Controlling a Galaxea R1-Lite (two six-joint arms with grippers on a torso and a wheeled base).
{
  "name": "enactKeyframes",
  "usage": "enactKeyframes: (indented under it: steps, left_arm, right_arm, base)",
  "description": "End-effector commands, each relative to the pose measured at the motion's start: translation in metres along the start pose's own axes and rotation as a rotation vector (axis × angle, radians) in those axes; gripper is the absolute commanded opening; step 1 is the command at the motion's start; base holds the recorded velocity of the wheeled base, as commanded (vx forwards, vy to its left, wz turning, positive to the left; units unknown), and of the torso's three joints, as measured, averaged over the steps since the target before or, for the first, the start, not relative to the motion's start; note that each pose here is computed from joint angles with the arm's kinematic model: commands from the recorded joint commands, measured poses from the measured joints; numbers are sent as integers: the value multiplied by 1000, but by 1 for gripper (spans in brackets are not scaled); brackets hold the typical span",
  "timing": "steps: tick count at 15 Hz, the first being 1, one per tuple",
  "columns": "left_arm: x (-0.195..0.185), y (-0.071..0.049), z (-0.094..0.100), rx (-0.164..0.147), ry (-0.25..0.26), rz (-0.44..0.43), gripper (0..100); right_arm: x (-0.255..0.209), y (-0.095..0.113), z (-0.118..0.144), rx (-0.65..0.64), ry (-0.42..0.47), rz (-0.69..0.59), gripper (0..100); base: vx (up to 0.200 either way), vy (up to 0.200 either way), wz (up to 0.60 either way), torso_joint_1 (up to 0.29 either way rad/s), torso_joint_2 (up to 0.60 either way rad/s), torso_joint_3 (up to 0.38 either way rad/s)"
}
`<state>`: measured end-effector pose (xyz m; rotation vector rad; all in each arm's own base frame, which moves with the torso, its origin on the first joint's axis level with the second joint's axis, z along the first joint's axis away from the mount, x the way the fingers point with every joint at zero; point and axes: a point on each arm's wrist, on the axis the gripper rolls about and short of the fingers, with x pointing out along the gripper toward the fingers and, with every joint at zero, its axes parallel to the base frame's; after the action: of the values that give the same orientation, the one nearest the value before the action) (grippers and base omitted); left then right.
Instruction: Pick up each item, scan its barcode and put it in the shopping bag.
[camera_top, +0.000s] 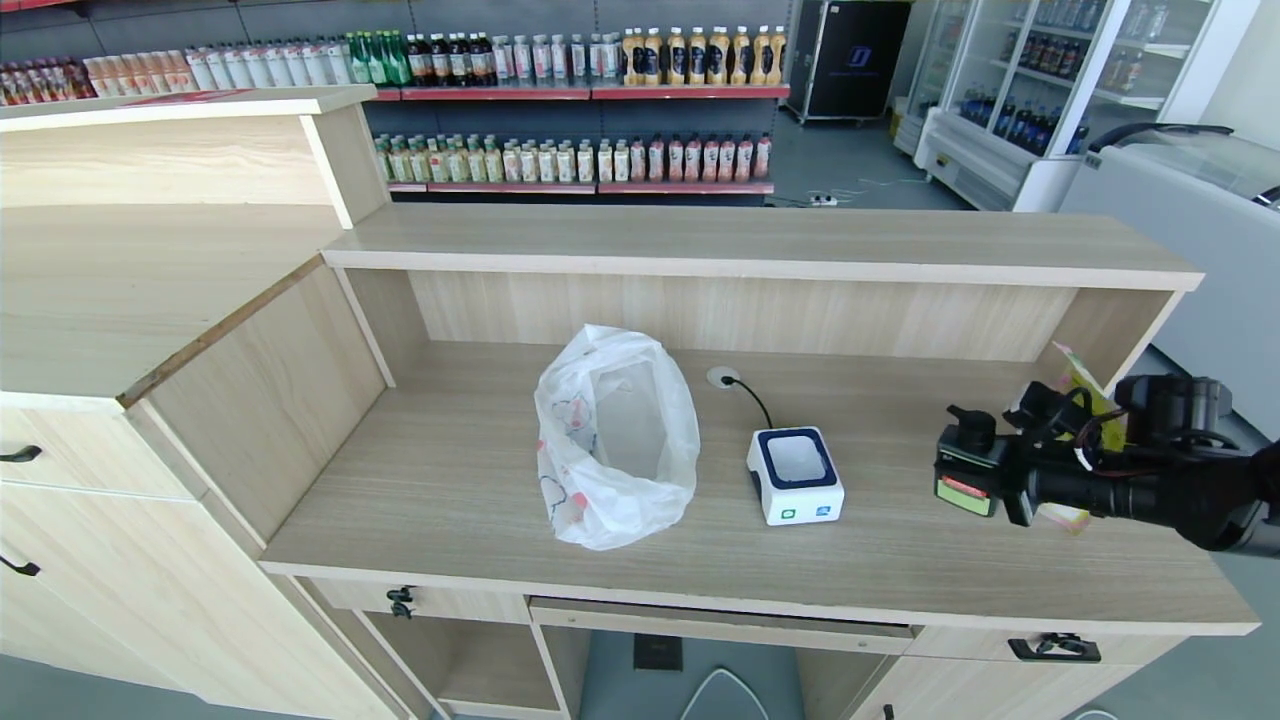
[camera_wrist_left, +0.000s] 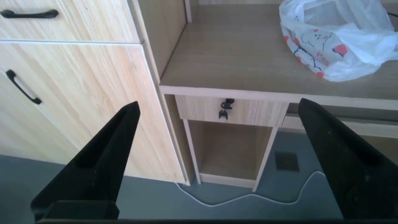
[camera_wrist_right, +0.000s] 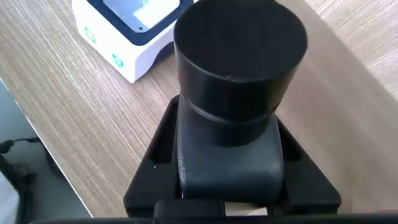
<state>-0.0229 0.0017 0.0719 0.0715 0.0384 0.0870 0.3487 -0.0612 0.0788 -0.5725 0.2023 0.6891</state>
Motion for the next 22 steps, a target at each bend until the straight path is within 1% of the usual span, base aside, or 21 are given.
enactKeyframes:
  steps: [1, 2, 3, 4, 7, 8, 9, 10, 11, 12, 13, 14, 15, 16, 18, 20, 22]
  left_arm:
    - [0, 0, 0, 0, 0, 1, 100]
    - [0, 0, 0, 0, 0, 1, 100]
    - [0, 0, 0, 0, 0, 1, 100]
    - [0, 0, 0, 0, 0, -1, 100]
    - [0, 0, 0, 0, 0, 1, 100]
    - [0, 0, 0, 0, 0, 1, 100]
    - [0, 0, 0, 0, 0, 1, 100]
    - [0, 0, 0, 0, 0, 1, 100]
    - [0, 0, 0, 0, 0, 1, 100]
    - [0, 0, 0, 0, 0, 1, 100]
    - [0, 0, 0, 0, 0, 1, 100]
    - [0, 0, 0, 0, 0, 1, 100]
    - [0, 0, 0, 0, 0, -1, 100]
    - [0, 0, 0, 0, 0, 1, 100]
    - [0, 0, 0, 0, 0, 1, 100]
    - [0, 0, 0, 0, 0, 1, 100]
    - [0, 0, 0, 0, 0, 1, 100]
  right_arm:
    - [-44, 3, 52, -311, -43, -81, 0]
    - [-45, 3, 65, -434, -73, -96, 0]
    - [-47, 3, 72, -491, -84, -105, 0]
    - [-54, 5, 90, -631, -110, -128, 0]
    - [-74, 29, 147, -974, -233, -184, 0]
    - [-86, 46, 168, -1107, -294, -209, 0]
    - [-92, 54, 176, -1168, -318, -221, 0]
    - [-110, 73, 189, -1355, -361, -272, 0]
    - [-117, 88, 196, -1478, -410, -292, 0]
    - [-117, 96, 197, -1527, -430, -290, 0]
    - [-117, 109, 193, -1626, -457, -279, 0]
    - [-125, 116, 195, -1733, -473, -315, 0]
    - [-126, 120, 198, -1770, -492, -329, 0]
    - [-124, 131, 205, -1837, -506, -352, 0]
    - [-122, 146, 219, -1884, -615, -378, 0]
    - [-132, 154, 228, -1917, -689, -524, 0]
    - [-137, 171, 228, -1912, -742, -604, 0]
  base:
    - [0, 0, 0, 0, 0, 0]
    - [0, 0, 0, 0, 0, 0]
    - [0, 0, 0, 0, 0, 0]
    - [0, 0, 0, 0, 0, 0]
    - [0, 0, 0, 0, 0, 0]
    - [0, 0, 0, 0, 0, 0]
    - [0, 0, 0, 0, 0, 0]
    - [0, 0, 0, 0, 0, 0]
    - [0, 0, 0, 0, 0, 0]
    - [0, 0, 0, 0, 0, 0]
    - [0, 0, 0, 0, 0, 0]
    - [0, 0, 0, 0, 0, 0]
    - [0, 0, 0, 0, 0, 0]
    - [0, 0, 0, 0, 0, 0]
    - [0, 0, 0, 0, 0, 0]
    - [0, 0, 0, 0, 0, 0]
    - [0, 0, 0, 0, 0, 0]
